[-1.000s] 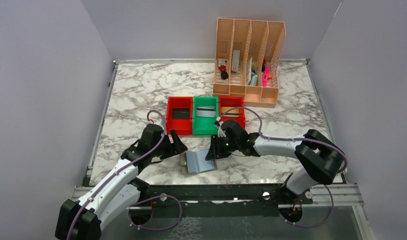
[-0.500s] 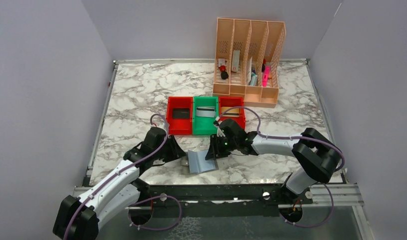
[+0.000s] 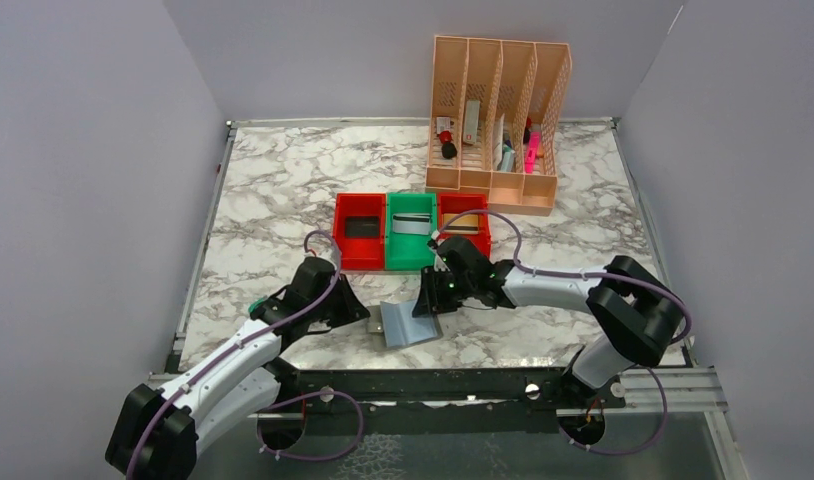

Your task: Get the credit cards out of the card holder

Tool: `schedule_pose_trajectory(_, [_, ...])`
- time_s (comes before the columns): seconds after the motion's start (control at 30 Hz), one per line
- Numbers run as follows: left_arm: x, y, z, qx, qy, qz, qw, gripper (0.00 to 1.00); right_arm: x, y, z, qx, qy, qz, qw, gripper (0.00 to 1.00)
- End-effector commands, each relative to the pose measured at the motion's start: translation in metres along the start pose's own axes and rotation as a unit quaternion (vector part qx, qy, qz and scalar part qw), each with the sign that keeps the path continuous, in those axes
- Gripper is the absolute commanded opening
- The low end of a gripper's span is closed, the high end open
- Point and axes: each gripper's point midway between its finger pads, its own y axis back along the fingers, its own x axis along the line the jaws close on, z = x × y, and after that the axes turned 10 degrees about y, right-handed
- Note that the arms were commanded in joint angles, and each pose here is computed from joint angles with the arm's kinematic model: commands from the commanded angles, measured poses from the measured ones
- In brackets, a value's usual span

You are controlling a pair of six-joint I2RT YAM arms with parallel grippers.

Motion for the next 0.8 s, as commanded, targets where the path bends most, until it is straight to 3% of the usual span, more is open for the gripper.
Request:
schedule_pose_trajectory(0.0, [0.0,-0.003,0.002,-0.009,-0.004,-0.003,1.0,0.1,-0.004,0.014,0.017,-0.03,0.016,-0.037,0.999,0.36])
schedule_pose_trajectory(0.2, [0.0,-0.004,0.002,-0.009,-0.008,-0.005,1.0,0.09,-0.015,0.017,0.013,-0.028,0.016,-0.066,0.997,0.37])
schedule_pose_trajectory(0.77, [-0.001,-0.006,-0.001,-0.003,-0.013,-0.014,1.0,0.0,-0.002,0.0,-0.001,0.006,0.007,-0.008,1.0,0.36])
